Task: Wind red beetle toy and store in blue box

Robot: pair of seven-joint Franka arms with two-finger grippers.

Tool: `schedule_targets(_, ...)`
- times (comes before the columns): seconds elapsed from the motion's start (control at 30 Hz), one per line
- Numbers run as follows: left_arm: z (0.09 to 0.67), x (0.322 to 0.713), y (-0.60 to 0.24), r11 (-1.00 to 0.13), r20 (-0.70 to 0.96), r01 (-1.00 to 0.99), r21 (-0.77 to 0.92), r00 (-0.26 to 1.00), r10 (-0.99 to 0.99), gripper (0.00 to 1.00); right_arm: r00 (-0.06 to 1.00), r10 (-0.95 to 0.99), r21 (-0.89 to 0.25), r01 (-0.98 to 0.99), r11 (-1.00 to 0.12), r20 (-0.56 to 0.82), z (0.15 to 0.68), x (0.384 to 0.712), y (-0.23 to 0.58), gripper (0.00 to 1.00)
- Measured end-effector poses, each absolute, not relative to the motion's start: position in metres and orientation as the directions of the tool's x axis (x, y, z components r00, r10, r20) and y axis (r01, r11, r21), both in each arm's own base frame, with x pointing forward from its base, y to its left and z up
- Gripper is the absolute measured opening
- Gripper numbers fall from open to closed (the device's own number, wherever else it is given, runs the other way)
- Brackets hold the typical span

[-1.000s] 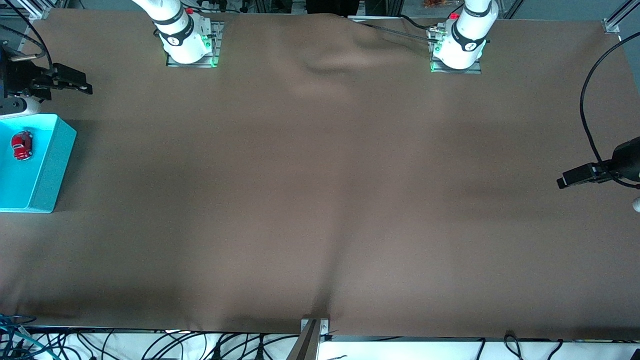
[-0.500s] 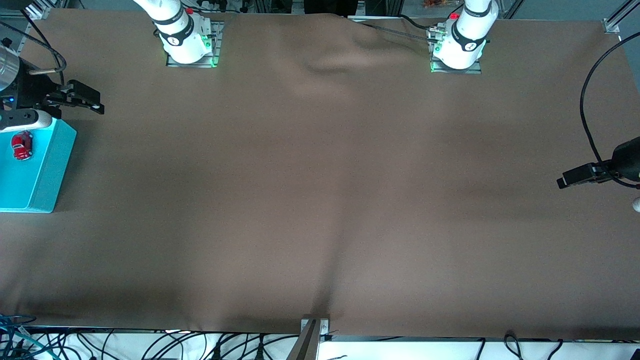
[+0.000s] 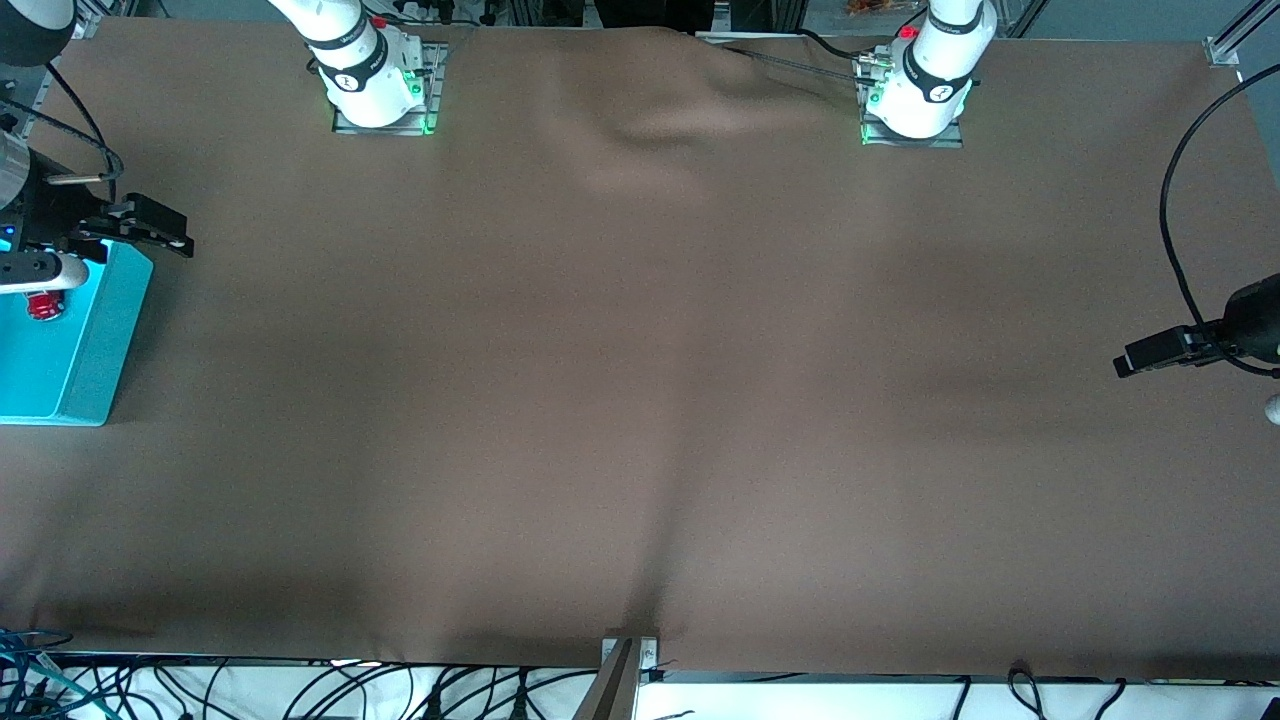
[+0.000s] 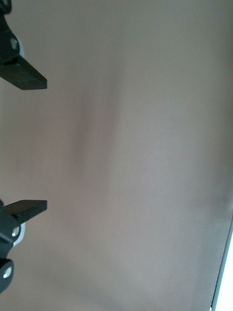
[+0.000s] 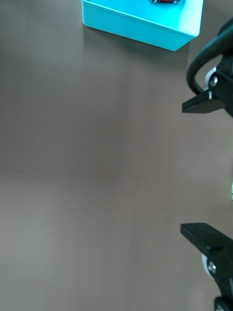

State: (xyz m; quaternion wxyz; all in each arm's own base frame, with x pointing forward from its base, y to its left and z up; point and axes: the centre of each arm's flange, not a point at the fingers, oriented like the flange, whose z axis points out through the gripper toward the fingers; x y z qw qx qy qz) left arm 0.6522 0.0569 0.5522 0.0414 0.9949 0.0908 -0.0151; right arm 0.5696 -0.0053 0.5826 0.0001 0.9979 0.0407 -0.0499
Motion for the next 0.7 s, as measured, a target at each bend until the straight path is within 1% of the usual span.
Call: schedule_targets(0.7,0.5522,0.6522,0.0570,-0.980,-0.038,0.182,0.080,0.983,0.180,1.00,0.990,0.078,-0.006,0.078,-0.997,-0.115,0.5804,0.5688,-0.0074,1.00)
